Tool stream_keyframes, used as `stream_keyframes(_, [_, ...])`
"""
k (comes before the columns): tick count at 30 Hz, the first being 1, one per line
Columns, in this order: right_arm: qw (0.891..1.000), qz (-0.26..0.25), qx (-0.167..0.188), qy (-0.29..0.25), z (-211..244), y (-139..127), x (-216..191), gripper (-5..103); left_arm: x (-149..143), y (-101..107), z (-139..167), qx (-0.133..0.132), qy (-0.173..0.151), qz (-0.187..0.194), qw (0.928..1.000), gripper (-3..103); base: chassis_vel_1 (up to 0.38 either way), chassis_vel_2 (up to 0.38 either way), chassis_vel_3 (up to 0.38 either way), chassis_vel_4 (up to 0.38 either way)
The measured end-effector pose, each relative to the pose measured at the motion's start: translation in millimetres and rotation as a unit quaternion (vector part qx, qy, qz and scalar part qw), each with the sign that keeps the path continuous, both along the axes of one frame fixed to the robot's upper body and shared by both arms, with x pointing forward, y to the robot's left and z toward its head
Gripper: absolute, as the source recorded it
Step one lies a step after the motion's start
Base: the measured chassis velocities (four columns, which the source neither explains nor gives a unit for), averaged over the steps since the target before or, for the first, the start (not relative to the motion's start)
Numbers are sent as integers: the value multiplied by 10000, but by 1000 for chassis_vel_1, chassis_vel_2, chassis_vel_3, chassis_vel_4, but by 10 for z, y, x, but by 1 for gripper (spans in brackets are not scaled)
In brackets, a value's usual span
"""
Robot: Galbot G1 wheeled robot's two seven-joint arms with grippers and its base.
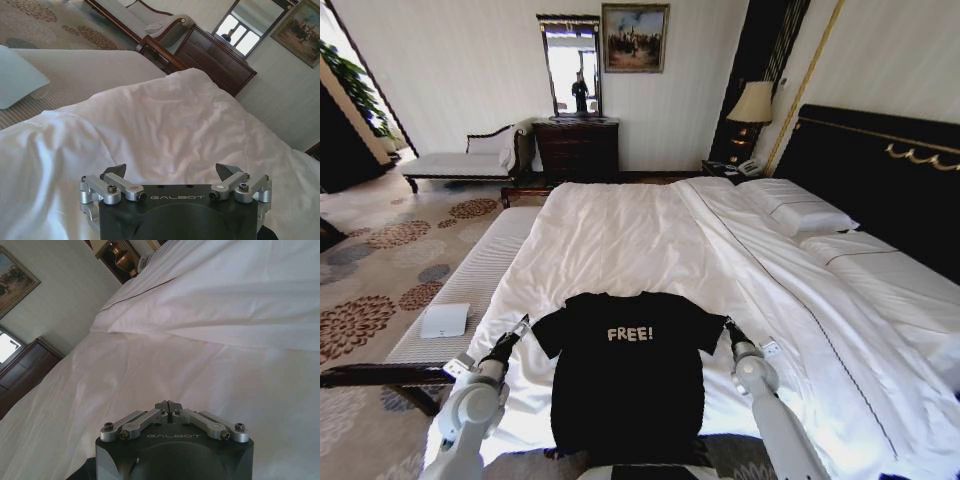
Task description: Fold the clothes on the bed.
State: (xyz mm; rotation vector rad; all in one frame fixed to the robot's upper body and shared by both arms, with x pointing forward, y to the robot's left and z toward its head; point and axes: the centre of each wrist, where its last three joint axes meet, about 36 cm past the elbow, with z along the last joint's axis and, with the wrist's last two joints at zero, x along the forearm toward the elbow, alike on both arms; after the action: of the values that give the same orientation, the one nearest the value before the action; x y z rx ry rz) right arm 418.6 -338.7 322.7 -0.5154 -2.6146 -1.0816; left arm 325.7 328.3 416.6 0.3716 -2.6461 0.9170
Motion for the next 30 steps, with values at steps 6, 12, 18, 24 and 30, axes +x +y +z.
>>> stream_keyframes(6, [10000,8,-48,46,-31,-38,-1,0,18,-37,-10,-48,4,-21,10000,100,0,0,0,0])
stream_keyframes(12, [9998,50,-151,124,-126,-25,43,0,17,-46,-34,-64,35,-16,10000,100,0,0,0,0])
stream_keyframes(18, [9995,50,-283,115,-147,-9,57,3,7,-29,-38,-49,50,0,10000,100,0,0,0,0])
stream_keyframes(24, [9991,44,-385,145,-83,70,-163,24,-1,-11,-35,-47,47,17,10000,100,0,0,0,0])
stream_keyframes(30, [9989,-30,-112,464,62,273,-574,46,8,-5,-52,-79,39,20,10000,100,0,0,0,0])
